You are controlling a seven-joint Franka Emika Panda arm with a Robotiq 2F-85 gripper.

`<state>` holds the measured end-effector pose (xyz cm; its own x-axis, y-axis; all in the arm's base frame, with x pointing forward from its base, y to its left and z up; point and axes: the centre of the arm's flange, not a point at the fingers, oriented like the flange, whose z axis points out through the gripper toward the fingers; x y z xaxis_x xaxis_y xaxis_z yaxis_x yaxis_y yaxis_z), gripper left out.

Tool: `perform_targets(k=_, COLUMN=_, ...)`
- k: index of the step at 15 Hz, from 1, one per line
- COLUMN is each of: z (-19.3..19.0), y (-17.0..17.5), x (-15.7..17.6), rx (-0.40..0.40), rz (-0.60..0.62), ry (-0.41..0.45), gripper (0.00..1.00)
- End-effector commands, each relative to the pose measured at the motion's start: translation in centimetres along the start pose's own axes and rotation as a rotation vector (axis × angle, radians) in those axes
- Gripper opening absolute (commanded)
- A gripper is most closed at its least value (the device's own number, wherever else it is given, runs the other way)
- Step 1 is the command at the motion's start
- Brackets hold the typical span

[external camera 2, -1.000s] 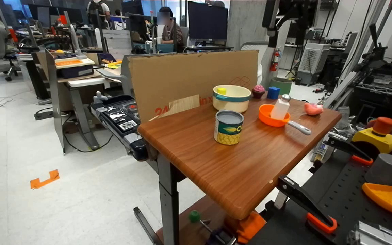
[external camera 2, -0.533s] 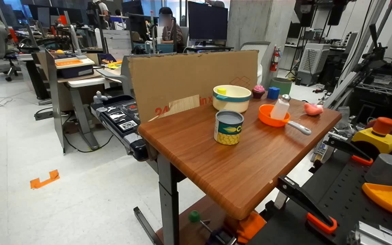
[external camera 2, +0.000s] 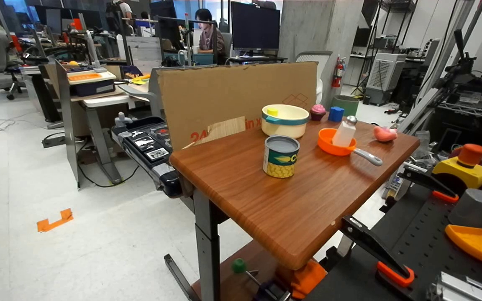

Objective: Put the yellow cylinder inside the pot

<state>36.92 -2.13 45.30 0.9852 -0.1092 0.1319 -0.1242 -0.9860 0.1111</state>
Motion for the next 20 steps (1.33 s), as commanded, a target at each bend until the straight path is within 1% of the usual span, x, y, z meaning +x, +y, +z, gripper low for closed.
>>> perform_targets(k=1, z=-1.4, y=0.5, x=-2.7, rx=-0.006, rz=-0.023, ry=0.033, gripper=1.00)
perform_targets(k=3, z=-1.9, y=0.7, x=-3.0, rx=-0.020, rz=0.009, ry=0.019, gripper=1.00)
perform_targets(k=4, z=-1.0, y=0.3, x=-1.8, rx=0.001, rz=-0.003, ry=0.030, gripper=1.00)
perform_targets(k=7, z=-1.4, y=0.5, x=-2.3, rx=-0.005, rz=0.004, ry=0.023, gripper=1.00)
perform_targets(k=20, z=-1.3, y=0.5, x=-2.3, rx=-0.006, rz=0.003, ry=0.022, gripper=1.00)
